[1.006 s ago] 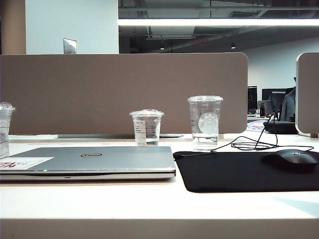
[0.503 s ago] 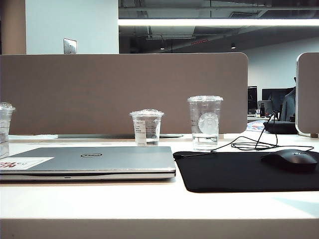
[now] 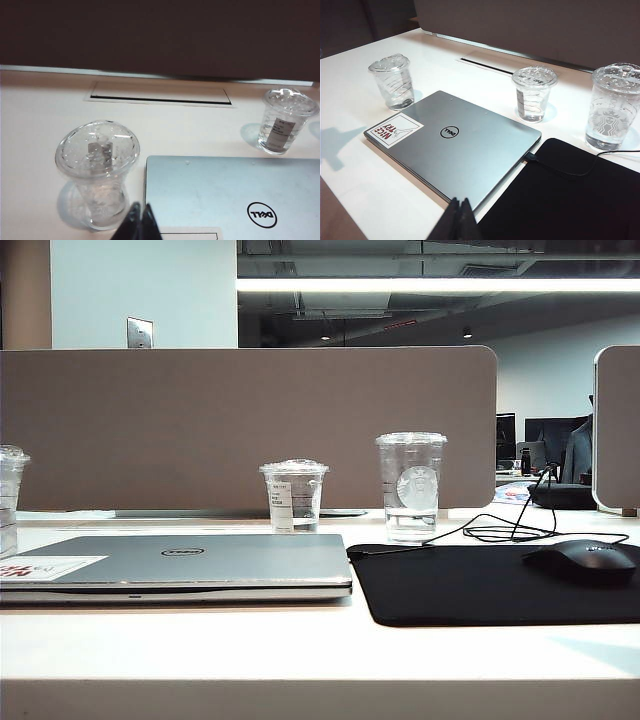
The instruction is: Pick up the coffee cup on the left and place it on the left side of the laptop.
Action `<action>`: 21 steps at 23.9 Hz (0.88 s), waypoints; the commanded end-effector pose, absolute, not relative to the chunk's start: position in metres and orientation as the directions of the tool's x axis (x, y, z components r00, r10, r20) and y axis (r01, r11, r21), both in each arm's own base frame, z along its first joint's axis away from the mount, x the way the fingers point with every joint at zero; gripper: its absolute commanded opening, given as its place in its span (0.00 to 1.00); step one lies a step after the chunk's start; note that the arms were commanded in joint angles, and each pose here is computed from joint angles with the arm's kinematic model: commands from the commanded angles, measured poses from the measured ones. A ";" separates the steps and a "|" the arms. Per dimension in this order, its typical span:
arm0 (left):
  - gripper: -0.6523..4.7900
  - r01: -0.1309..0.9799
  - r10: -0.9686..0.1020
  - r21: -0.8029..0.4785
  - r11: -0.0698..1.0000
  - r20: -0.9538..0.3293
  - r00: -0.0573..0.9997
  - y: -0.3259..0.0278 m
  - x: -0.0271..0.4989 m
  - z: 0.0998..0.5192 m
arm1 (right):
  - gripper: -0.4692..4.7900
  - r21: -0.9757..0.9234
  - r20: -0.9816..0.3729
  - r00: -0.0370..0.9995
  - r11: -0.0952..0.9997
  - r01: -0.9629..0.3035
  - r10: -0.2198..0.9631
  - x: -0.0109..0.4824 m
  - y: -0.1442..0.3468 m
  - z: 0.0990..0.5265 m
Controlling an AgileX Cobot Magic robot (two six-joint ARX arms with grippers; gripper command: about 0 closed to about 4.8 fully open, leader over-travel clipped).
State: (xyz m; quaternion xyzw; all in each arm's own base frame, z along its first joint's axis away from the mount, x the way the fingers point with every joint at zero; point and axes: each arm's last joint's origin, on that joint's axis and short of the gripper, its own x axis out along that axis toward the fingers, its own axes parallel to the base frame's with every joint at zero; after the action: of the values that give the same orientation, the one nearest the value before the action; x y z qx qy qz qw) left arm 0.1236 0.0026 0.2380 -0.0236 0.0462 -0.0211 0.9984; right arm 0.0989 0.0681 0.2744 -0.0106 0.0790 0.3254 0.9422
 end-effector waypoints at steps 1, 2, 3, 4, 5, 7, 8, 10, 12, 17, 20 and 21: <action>0.11 0.040 -0.041 -0.041 0.998 -0.038 0.998 0.002 0.113 0.229 | 0.08 0.030 -0.131 0.776 0.785 -0.619 0.617 0.099 0.068 0.278; 0.11 0.040 -0.041 -0.040 0.998 -0.026 0.999 0.002 0.111 0.226 | 0.08 0.030 -0.131 0.776 0.785 -0.619 0.617 0.099 0.068 0.278; 0.11 0.040 -0.041 -0.039 0.998 -0.013 0.999 0.002 0.108 0.223 | 0.08 0.030 -0.131 0.776 0.785 -0.619 0.617 0.099 0.068 0.278; 0.11 0.040 -0.040 -0.038 0.998 -0.002 0.999 0.002 0.105 0.217 | 0.08 0.030 -0.131 0.776 0.785 -0.619 0.617 0.099 0.068 0.278; 0.11 0.041 -0.040 -0.037 0.998 0.009 0.999 0.002 0.102 0.211 | 0.08 0.030 -0.131 0.776 0.785 -0.619 0.617 0.099 0.068 0.278; 0.11 0.043 -0.042 -0.036 0.998 0.016 0.999 0.002 0.101 0.206 | 0.08 0.030 -0.131 0.776 0.785 -0.619 0.617 0.099 0.068 0.278; 0.11 0.045 -0.044 -0.037 0.998 0.019 0.999 0.002 0.100 0.204 | 0.08 0.030 -0.131 0.776 0.785 -0.619 0.617 0.099 0.068 0.278; 0.11 0.054 -0.053 -0.036 0.998 0.026 0.998 0.001 0.099 0.200 | 0.08 0.030 -0.131 0.776 0.785 -0.619 0.617 0.099 0.068 0.278; 0.11 0.055 -0.054 -0.035 0.998 0.031 0.998 0.000 0.098 0.196 | 0.08 0.030 -0.131 0.776 0.785 -0.619 0.617 0.099 0.068 0.278; 0.11 0.079 -0.078 -0.036 0.996 0.025 0.997 -0.003 0.098 0.186 | 0.08 0.030 -0.131 0.776 0.785 -0.619 0.617 0.099 0.068 0.278; 0.11 0.076 -0.075 -0.037 0.996 0.026 0.997 -0.005 0.097 0.176 | 0.08 0.030 -0.131 0.776 0.785 -0.619 0.617 0.099 0.068 0.278; 0.11 0.076 -0.075 -0.036 0.996 0.031 0.997 -0.005 0.097 0.173 | 0.08 0.030 -0.131 0.776 0.785 -0.619 0.617 0.099 0.068 0.278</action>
State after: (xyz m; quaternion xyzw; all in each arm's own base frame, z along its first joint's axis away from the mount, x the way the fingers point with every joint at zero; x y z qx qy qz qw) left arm 0.0974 -0.0051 0.1732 -0.0203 -0.0032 -0.0428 0.9989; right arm 0.0989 0.0681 0.2744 -0.0107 0.0792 0.3254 0.9422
